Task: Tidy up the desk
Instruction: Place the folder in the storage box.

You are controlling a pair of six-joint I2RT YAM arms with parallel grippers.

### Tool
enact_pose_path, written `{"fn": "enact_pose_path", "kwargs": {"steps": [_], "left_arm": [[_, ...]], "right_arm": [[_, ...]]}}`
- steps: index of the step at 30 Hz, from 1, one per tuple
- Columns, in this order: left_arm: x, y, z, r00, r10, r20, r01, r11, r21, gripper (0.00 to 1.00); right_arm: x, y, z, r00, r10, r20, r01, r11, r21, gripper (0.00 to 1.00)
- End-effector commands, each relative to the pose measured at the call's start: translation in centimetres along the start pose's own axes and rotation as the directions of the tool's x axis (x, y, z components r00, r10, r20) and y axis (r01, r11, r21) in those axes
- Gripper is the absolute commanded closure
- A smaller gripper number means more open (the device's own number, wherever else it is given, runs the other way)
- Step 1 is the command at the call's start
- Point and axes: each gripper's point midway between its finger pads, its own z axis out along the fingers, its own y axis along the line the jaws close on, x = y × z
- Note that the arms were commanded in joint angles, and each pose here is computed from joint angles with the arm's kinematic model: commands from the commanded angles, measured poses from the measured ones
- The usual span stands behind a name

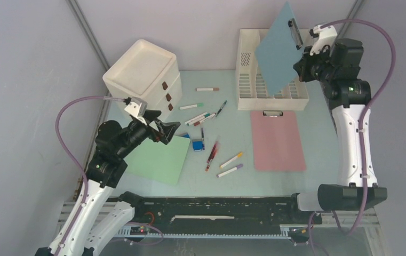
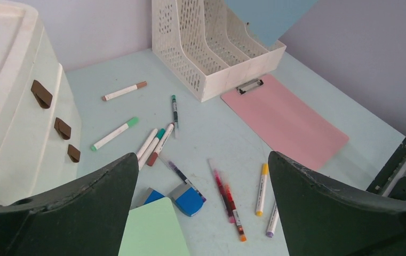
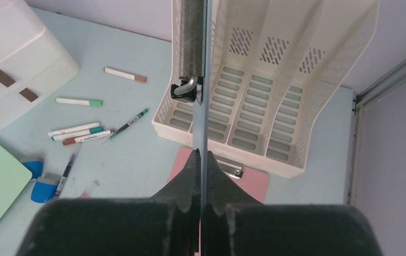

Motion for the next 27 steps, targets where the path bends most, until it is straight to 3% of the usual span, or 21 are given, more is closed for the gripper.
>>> {"fn": "enact_pose_path", "kwargs": {"steps": [1,10,27], "left_arm": [[-0.9,0.6,-0.1,0.999,0.035,0.022,-0.034,0.999,-0.032,0.0],[-0.8,0.7,0.0,0.999,0.035,0.02,-0.034,0.999,-0.034,0.0],[-0.3,1.0,0.2,0.999,0.039,0.001,-0.039,0.998,-0.043,0.0]], "right_arm": [[-1.9,-1.7,1.0,0.999,0.017,0.035,-0.022,0.991,0.129,1.0],[-0.9,-2.9,2.6,0.999,0.044,0.022,-0.047,0.985,0.164,1.0],[0.9,-1.8,10.7,0.997,0.044,-0.058,-0.039,0.995,0.089,1.0]]}}
